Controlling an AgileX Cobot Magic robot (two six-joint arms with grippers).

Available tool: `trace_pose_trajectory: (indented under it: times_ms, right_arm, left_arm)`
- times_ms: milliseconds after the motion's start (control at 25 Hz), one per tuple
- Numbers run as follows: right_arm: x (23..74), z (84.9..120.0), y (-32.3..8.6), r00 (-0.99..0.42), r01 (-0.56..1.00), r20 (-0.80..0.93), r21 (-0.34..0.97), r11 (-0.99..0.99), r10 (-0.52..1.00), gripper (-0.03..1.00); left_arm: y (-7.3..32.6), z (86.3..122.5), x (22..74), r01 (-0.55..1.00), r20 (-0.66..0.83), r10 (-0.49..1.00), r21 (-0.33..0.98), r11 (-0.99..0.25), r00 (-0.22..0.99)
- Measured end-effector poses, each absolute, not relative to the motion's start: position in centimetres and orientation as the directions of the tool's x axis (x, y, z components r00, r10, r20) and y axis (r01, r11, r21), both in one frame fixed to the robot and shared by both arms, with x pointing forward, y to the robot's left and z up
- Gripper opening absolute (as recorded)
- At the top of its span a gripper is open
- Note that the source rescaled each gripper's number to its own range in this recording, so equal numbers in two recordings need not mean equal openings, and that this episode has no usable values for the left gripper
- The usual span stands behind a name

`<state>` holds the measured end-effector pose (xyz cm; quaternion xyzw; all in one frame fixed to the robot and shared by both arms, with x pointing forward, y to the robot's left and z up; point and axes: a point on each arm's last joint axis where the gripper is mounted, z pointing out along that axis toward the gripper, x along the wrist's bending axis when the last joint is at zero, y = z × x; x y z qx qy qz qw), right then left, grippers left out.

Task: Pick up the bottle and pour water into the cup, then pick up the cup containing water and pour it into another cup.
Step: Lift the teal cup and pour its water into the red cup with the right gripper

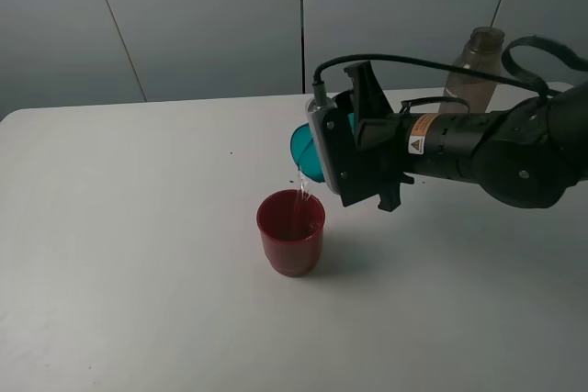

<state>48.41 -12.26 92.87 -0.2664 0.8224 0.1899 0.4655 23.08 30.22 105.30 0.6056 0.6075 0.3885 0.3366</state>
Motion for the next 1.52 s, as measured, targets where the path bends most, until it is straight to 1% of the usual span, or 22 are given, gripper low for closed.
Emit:
trace_pose_trajectory:
  times_ms: [760, 1120, 1520]
  right_arm:
    - [48.09, 92.90, -11.68, -0.351, -0.651, -0.873, -0.032, 0.758, -0.339, 0.07]
    - [48.28, 93.20, -11.66, -0.271, -0.667, -0.884, -0.113, 0.736, -0.381, 0.07]
    - [48.42, 93.43, -11.65, -0.221, -0.670, -0.889, -0.160, 0.725, -0.401, 0.07]
  left_arm:
    - [30.22, 105.30, 23.08, 0.474, 0.062, 0.997, 0.880, -0.035, -0.040]
    - [30.22, 105.30, 23.08, 0.474, 0.062, 0.997, 0.880, -0.035, -0.040]
    - [30.22, 105.30, 23.08, 0.474, 0.062, 0.997, 0.880, -0.035, -0.040]
